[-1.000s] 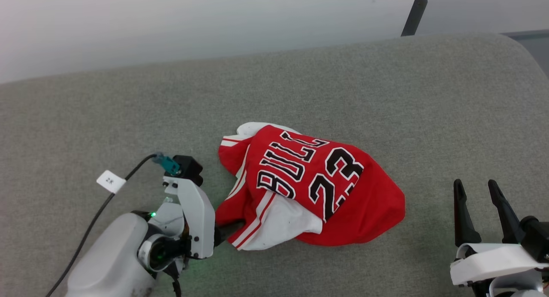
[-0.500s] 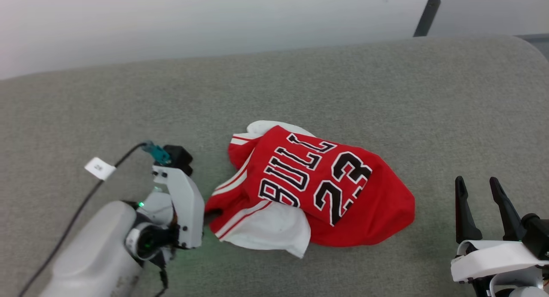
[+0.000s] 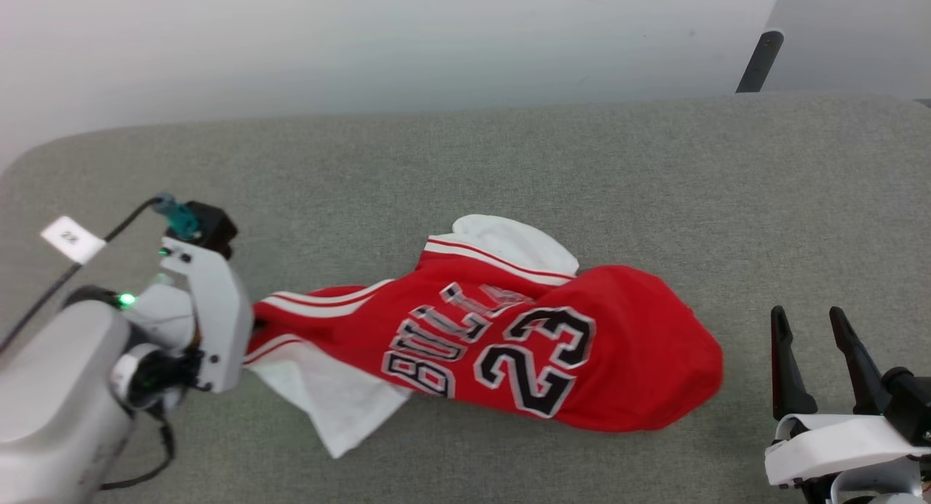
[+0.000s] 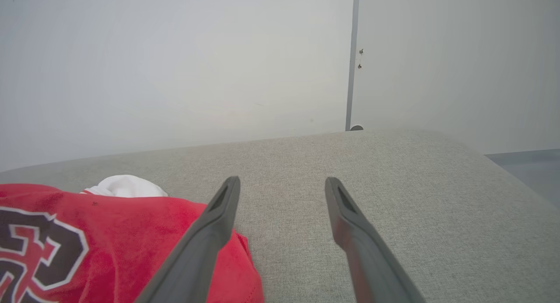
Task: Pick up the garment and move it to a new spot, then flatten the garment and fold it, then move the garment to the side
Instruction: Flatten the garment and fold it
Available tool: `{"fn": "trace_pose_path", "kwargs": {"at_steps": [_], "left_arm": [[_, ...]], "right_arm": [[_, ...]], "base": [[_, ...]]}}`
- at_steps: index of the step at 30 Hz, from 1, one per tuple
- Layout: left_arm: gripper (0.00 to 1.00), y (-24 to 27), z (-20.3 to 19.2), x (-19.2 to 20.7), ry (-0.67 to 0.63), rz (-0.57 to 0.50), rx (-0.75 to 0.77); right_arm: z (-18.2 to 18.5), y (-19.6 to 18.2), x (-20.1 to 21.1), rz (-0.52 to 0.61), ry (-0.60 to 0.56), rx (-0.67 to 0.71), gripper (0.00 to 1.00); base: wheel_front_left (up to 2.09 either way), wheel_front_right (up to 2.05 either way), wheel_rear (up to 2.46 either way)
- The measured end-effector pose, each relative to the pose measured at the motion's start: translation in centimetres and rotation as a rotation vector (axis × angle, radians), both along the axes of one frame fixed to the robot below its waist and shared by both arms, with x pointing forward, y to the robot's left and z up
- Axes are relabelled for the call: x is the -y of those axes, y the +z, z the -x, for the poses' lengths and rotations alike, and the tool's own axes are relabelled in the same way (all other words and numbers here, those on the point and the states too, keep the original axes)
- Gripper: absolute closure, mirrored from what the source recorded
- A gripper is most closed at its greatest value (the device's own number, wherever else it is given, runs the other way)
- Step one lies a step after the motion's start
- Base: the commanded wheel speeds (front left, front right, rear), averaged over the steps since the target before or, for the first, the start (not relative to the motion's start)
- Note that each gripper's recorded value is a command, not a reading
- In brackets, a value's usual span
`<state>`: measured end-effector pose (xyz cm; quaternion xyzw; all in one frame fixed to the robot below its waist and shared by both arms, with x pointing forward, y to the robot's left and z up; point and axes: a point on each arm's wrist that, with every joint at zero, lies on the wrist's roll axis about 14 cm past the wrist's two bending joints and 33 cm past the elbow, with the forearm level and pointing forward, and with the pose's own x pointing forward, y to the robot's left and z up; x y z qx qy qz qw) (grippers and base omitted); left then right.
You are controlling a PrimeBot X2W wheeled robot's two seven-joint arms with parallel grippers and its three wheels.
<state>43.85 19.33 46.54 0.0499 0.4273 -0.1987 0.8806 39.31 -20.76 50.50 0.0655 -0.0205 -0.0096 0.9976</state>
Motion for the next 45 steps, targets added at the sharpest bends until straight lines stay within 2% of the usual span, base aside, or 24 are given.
{"fn": "trace_pose_path", "kwargs": {"at_steps": [7, 14, 16, 17, 19, 20, 30, 37, 45], "left_arm": [[1.00, -0.2, -0.4, -3.6, 0.031, -0.122, 0.012], [1.00, -2.5, 0.0, -3.3, 0.059, -0.094, -0.012], [0.69, -2.9, 0.1, -2.9, 0.069, -0.076, -0.011], [0.51, -3.1, 0.1, -2.9, 0.076, -0.068, -0.011], [0.04, -3.3, 0.4, -2.7, 0.088, -0.047, -0.013], [0.00, -3.1, 0.3, -2.5, 0.089, -0.040, 0.000], [0.00, 0.5, 0.6, -2.5, 0.126, 0.052, 0.167], [0.00, 4.4, 1.3, -4.0, 0.192, 0.127, 0.402], [0.00, 7.1, 4.1, -7.1, 0.334, 0.199, 0.647]], "right_arm": [[0.4, 0.0, 0.0, 0.003, 0.003, -0.007, 0.00], [1.3, -0.5, 0.4, 0.000, -0.011, -0.023, 0.00], [1.4, -0.6, 0.3, -0.001, -0.005, -0.030, 0.00], [1.5, -0.6, 0.2, -0.001, -0.003, -0.032, 0.00], [1.6, -0.6, 0.1, -0.001, 0.002, -0.033, 0.00], [1.6, -0.5, 0.1, 0.000, 0.003, -0.032, 0.00], [2.0, 0.2, -1.2, 0.022, 0.065, -0.032, 0.00], [1.2, 0.7, -3.6, 0.024, 0.150, -0.042, 0.00], [0.6, 0.5, -6.7, 0.022, 0.251, -0.086, 0.00]], "base": [[0.00, 0.00, 0.00], [0.00, 0.00, 0.00], [0.00, 0.00, 0.00], [0.00, 0.00, 0.00], [0.00, 0.00, 0.00], [0.00, 0.00, 0.00], [0.00, 0.00, 0.00], [0.00, 0.00, 0.00], [0.00, 0.00, 0.00]]}}
